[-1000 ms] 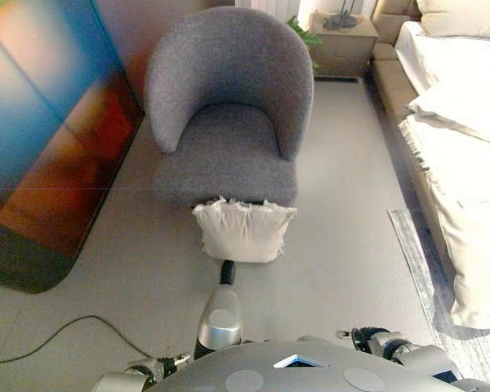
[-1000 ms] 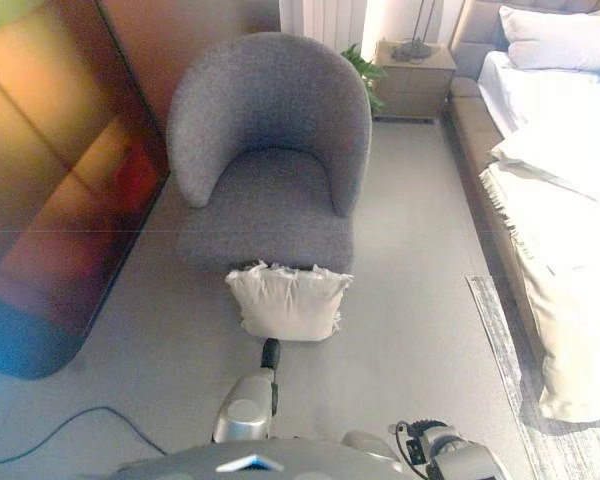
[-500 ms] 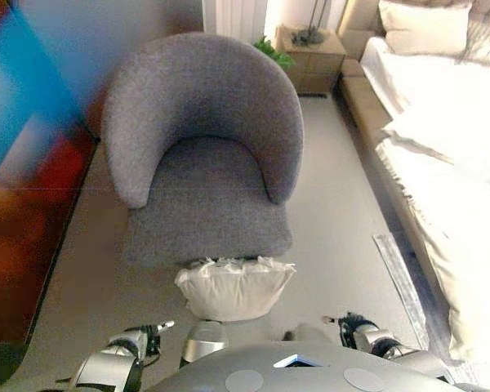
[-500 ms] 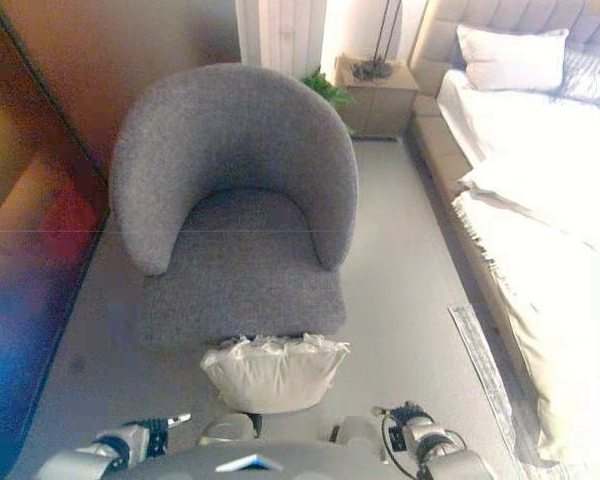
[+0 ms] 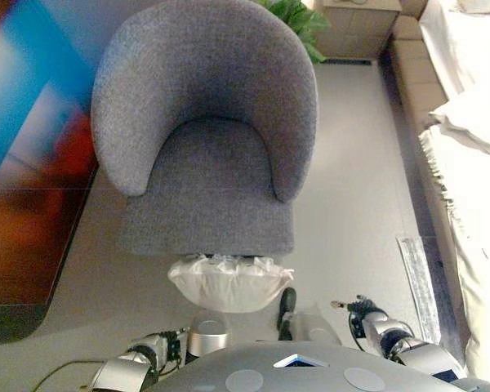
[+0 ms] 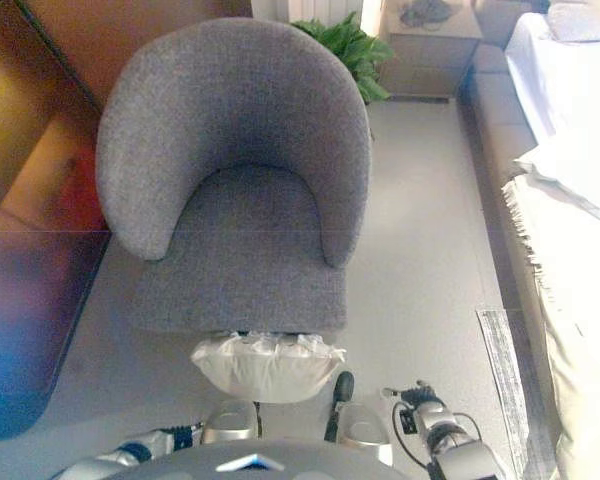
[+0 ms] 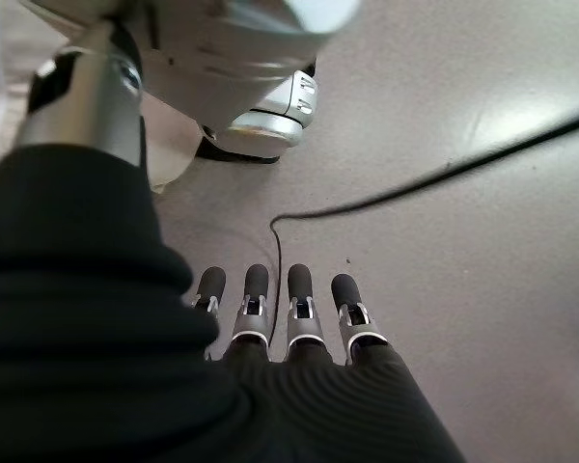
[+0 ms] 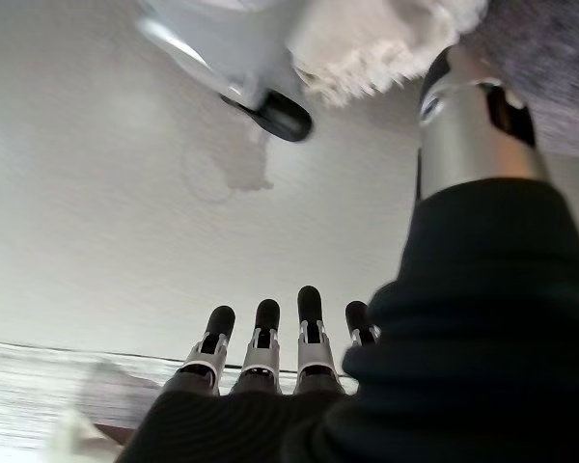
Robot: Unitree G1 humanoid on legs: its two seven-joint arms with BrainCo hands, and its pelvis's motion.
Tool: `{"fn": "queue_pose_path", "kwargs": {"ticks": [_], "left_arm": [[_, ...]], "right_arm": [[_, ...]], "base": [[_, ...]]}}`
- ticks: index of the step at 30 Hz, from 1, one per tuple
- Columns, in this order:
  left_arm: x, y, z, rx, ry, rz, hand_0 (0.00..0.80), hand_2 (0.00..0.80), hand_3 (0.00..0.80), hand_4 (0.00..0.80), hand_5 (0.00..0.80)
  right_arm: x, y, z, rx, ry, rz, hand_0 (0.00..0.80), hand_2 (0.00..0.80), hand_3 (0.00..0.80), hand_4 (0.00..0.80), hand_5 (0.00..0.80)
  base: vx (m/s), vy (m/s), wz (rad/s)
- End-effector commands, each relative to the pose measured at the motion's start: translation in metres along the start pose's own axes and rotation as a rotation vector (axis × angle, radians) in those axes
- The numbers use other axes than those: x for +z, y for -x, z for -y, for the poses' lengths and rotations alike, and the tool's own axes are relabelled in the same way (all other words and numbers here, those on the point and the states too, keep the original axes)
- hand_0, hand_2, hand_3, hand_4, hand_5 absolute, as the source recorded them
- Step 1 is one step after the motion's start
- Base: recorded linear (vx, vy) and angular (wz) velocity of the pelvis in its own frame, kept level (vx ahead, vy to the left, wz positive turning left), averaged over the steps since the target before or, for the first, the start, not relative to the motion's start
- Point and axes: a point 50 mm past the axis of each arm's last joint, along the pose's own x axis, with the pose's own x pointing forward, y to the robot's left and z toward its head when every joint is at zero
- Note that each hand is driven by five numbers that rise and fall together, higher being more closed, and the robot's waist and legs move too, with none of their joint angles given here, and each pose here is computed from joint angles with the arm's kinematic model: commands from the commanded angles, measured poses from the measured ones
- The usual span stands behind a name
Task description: Pick up the cushion and take it to the sofa
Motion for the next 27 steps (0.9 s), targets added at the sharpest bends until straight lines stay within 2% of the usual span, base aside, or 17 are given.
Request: {"fn": "queue_pose_path", "kwargs": {"ticks": [1,5,9,15,20,27], "left_arm": [[0.035,0.006,-0.001,0.044,0.039,0.088,0.0,0.0,0.0,0.0,0.0],[0.049,0.009,-0.005,0.12,0.056,0.17,0.0,0.0,0.0,0.0,0.0],[0.087,0.022,-0.006,0.151,0.121,0.335,0.0,0.0,0.0,0.0,0.0],[0.129,0.043,-0.019,0.256,0.243,0.447,0.0,0.0,0.0,0.0,0.0],[0.168,0.071,-0.024,0.309,0.315,0.701,0.0,0.0,0.0,0.0,0.0],[0.218,0.123,-0.037,0.378,0.399,1.03,0.0,0.0,0.0,0.0,0.0]], "right_arm": [[0.037,0.001,0.003,-0.06,-0.048,0.108,0.0,0.0,0.0,0.0,0.0],[0.045,0.0,0.012,-0.117,-0.088,0.147,0.0,0.0,0.0,0.0,0.0],[0.084,0.006,0.024,-0.212,-0.104,0.345,0.0,0.0,0.0,0.0,0.0],[0.123,0.023,0.038,-0.267,-0.08,0.538,0.0,0.0,0.0,0.0,0.0],[0.146,0.037,0.05,-0.319,-0.092,0.659,0.0,0.0,0.0,0.0,0.0],[0.178,0.052,0.088,-0.436,-0.103,0.737,0.0,0.0,0.0,0.0,0.0]], "base": [[-0.184,-0.033,0.15],[-0.048,0.052,0.38],[-0.1,0.139,0.13],[-0.103,0.067,0.06],[-0.074,0.023,0.03],[-0.037,0.028,0.03]]}}
